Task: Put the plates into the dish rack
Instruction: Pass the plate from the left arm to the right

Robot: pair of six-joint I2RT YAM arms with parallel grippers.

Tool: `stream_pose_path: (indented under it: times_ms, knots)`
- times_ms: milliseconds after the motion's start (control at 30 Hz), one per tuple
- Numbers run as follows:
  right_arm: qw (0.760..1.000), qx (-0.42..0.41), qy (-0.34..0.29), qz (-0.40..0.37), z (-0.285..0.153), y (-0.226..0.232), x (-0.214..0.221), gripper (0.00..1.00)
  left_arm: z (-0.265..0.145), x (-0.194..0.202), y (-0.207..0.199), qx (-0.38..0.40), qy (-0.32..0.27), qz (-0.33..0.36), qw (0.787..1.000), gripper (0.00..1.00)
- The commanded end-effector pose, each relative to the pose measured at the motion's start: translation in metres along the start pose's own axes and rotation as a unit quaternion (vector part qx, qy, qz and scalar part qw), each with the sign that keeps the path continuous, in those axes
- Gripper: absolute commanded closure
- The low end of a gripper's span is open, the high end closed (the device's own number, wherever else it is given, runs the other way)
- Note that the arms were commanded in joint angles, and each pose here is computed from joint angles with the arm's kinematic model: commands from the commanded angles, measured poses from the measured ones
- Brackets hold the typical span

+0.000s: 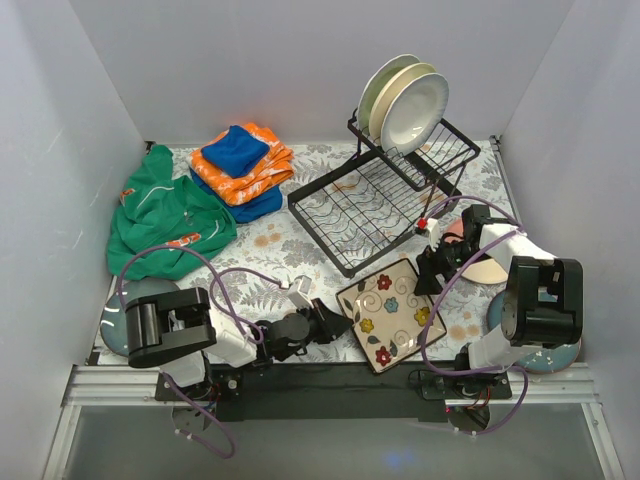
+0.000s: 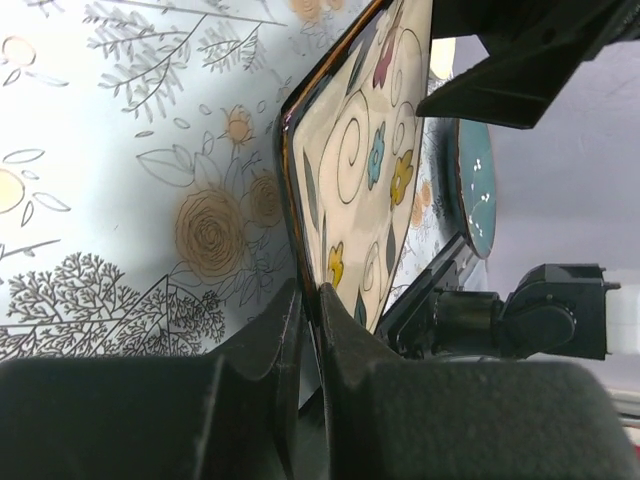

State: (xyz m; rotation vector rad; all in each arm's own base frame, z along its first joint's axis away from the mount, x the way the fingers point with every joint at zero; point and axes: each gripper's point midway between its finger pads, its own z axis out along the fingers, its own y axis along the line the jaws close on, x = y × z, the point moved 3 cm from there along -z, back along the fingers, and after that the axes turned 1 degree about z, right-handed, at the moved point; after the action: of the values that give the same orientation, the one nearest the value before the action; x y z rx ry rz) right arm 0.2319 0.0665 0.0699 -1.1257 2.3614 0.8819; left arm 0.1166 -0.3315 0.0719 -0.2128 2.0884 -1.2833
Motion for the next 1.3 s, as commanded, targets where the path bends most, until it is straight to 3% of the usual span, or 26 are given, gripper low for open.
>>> stream_pose_path:
  times_ms: [0, 133, 333, 433, 567, 767, 900, 1067, 1267]
  knots:
    - [0.999, -0.023, -0.03, -0.011, 0.003, 0.004, -0.012, 0.17, 0.001, -0.014, -0.01, 0.016, -0.036, 0.081, 0.996, 1.0]
    - [0.998, -0.045, -0.046, -0.021, 0.007, 0.014, -0.014, 0.19, 0.001, -0.016, -0.019, 0.036, -0.039, 0.107, 0.993, 1.0]
    - [0.994, -0.075, -0.063, -0.038, 0.009, 0.031, -0.016, 0.35, 0.003, -0.018, -0.025, 0.051, -0.043, 0.136, 0.988, 1.0]
    - [0.993, -0.088, -0.073, -0.043, 0.008, 0.037, -0.017, 0.48, 0.003, -0.02, -0.028, 0.057, -0.047, 0.144, 0.987, 1.0]
    - [0.99, -0.102, -0.081, -0.047, 0.006, 0.044, -0.019, 0.72, 0.001, -0.021, -0.026, 0.061, -0.051, 0.158, 0.984, 1.0]
    - [0.985, -0.124, -0.099, -0.065, 0.001, 0.056, -0.024, 0.99, -0.001, -0.023, -0.028, 0.08, -0.062, 0.166, 0.981, 1.0]
    - [0.98, -0.135, -0.118, -0.089, -0.005, 0.065, -0.029, 0.99, -0.001, -0.025, -0.031, 0.095, -0.063, 0.167, 0.979, 1.0]
    - [0.972, -0.15, -0.135, -0.118, -0.013, 0.077, -0.035, 0.99, -0.007, -0.028, -0.035, 0.131, -0.061, 0.15, 0.978, 0.64]
    - [0.969, -0.16, -0.143, -0.124, -0.011, 0.081, -0.032, 0.99, -0.015, -0.026, -0.042, 0.181, -0.042, 0.12, 0.975, 0.55]
